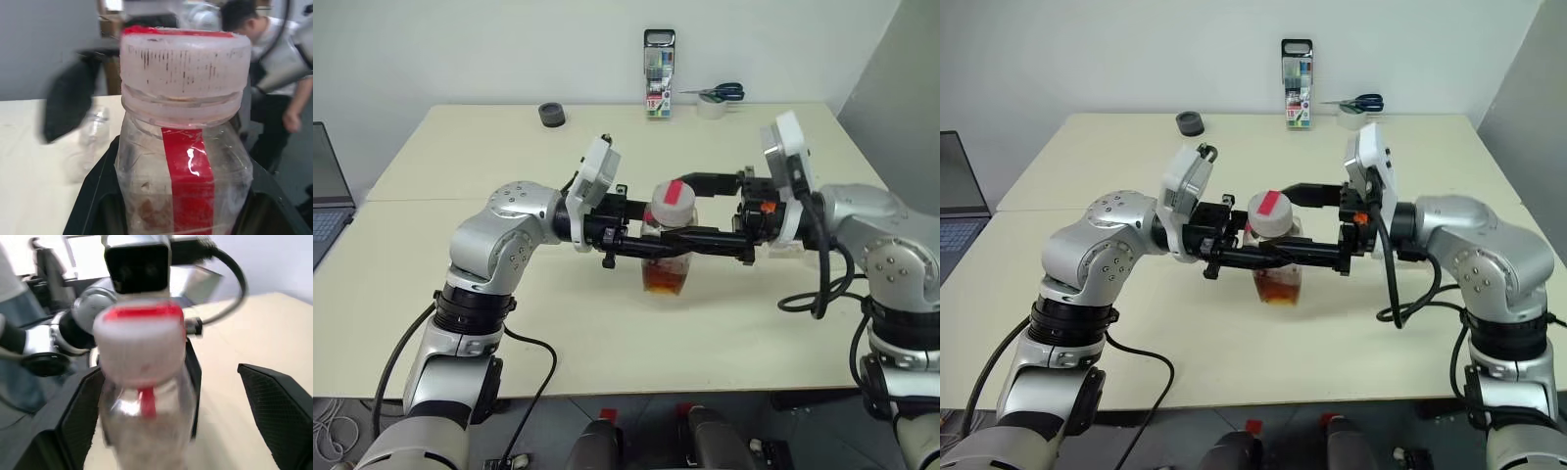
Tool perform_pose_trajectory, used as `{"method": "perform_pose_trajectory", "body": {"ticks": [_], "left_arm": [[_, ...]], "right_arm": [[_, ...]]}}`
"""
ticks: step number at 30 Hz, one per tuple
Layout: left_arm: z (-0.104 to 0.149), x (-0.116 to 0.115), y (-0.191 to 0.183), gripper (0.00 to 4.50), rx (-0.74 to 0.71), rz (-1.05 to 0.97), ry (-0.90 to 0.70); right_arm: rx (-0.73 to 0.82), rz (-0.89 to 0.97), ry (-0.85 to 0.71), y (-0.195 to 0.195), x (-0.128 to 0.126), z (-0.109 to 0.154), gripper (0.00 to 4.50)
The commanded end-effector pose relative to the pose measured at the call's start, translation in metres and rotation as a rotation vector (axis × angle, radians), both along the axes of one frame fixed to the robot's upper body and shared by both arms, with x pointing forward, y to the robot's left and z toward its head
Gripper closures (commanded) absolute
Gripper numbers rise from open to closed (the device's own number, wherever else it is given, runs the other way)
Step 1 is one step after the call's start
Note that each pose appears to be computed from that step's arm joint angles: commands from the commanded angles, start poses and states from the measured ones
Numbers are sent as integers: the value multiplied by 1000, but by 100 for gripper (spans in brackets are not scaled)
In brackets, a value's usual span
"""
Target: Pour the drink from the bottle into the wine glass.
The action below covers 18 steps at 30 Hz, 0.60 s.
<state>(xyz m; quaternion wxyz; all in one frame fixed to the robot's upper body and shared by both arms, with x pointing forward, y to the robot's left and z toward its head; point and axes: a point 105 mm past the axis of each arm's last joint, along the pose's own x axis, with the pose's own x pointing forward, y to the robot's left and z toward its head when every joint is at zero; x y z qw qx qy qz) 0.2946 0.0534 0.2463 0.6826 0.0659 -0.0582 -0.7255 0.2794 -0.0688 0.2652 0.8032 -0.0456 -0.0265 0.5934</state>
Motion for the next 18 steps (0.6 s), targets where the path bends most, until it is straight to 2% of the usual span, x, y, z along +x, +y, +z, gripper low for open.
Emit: {"method": "perform_pose_trajectory", "body": {"ticks": [1,5,13,18], "left_arm": [[21,9,-4,259,-68,55,-90],[20,18,-6,259,-101,126,-88],[20,19,-2,259,-104,184,-98],[21,20,2,259,-104,212,-101]], "right_arm": [[59,-163,-94,-6,8,17,1],[91,-239,-131,10,10,17,1],[172,-216,-125,36,13,24,1],[207,-214,-133,36,16,34,1]]}}
